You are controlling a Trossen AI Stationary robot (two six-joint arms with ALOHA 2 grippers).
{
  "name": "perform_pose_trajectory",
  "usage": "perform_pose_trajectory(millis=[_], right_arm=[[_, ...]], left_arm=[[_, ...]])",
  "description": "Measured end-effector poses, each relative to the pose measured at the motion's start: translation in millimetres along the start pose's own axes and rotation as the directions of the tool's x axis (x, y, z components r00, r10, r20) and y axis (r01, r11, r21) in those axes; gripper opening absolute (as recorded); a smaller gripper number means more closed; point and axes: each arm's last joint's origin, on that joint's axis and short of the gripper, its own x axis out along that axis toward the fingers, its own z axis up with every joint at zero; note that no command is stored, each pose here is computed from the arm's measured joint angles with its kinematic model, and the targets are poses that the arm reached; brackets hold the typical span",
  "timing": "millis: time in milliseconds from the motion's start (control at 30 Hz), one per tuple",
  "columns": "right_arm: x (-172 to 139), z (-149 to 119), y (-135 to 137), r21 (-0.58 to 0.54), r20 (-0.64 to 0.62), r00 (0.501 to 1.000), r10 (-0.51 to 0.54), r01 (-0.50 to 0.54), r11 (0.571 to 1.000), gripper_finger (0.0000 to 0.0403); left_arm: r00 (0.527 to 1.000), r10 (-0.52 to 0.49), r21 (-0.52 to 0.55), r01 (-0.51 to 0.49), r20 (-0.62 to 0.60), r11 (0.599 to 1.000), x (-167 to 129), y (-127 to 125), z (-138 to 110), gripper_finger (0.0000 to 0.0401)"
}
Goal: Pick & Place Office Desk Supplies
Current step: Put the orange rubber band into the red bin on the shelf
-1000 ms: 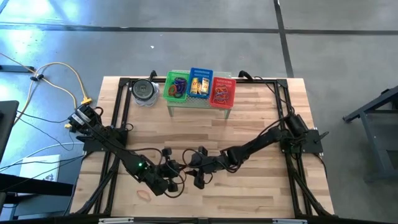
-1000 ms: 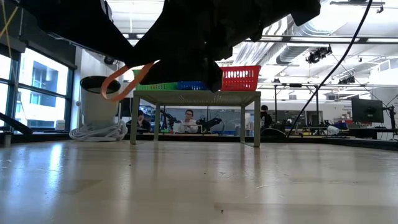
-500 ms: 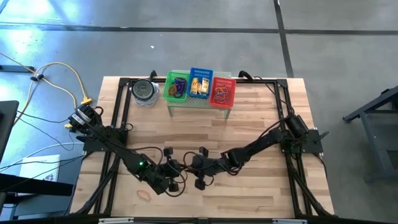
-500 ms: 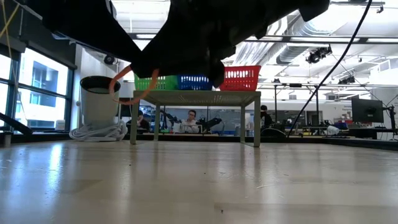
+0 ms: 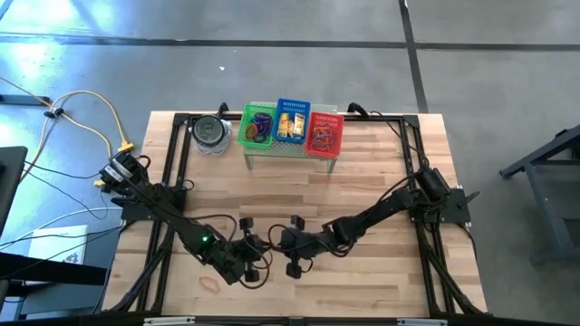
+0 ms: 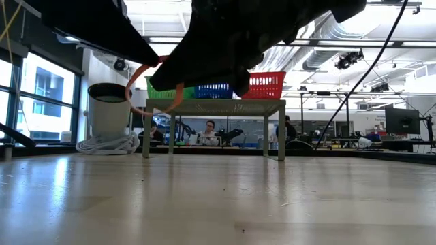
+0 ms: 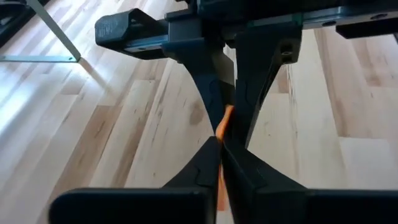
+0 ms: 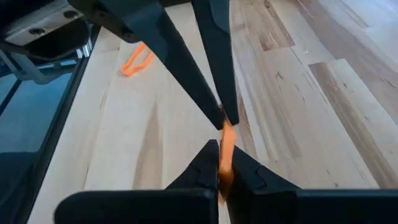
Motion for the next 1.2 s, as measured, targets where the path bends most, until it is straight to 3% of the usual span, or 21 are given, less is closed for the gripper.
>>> perform_pose_trajectory(millis=[300,433,600,733,933,1033,1200], right_arm=[[0,-6,-3,-0.024,-0.06,0.998,-0.031,0.03,0.999,0.0003],[-10,-14,-7,-0.11,-0.154,0.976,-0.157,0.141,0.984,0.0003],[-56,1,-2,-0.203,-0.081,0.908,-0.412,0.389,0.898,0.0003],[-95,20,5,-0.223,0.019,0.871,-0.491,0.483,0.847,0.0003],[-157,59,-13,-0.226,0.223,0.713,-0.665,0.702,0.676,0.0003],[-183,83,-33,-0.158,0.257,0.665,-0.701,0.745,0.648,0.0003],[-201,113,-87,-0.066,0.206,0.645,-0.736,0.76,0.647,0.0003]], left_arm=[[0.998,-0.028,0.023,0.026,0.053,0.999,-2,-4,6,0.012],[0.998,-0.046,-0.005,0.047,0.05,0.999,-2,-5,6,0.016],[0.995,-0.1,-0.124,0.103,0.026,0.987,-2,-7,5,0.0176],[0.991,-0.134,-0.185,0.133,0.011,0.974,-2,-8,5,0.0177],[0.987,-0.16,-0.2,0.159,0.01,0.967,-2,-9,5,0.0177],[0.987,-0.16,-0.202,0.16,0.012,0.966,-2,-9,6,0.0177],[0.987,-0.16,-0.201,0.159,0.012,0.967,-2,-9,6,0.0177]])
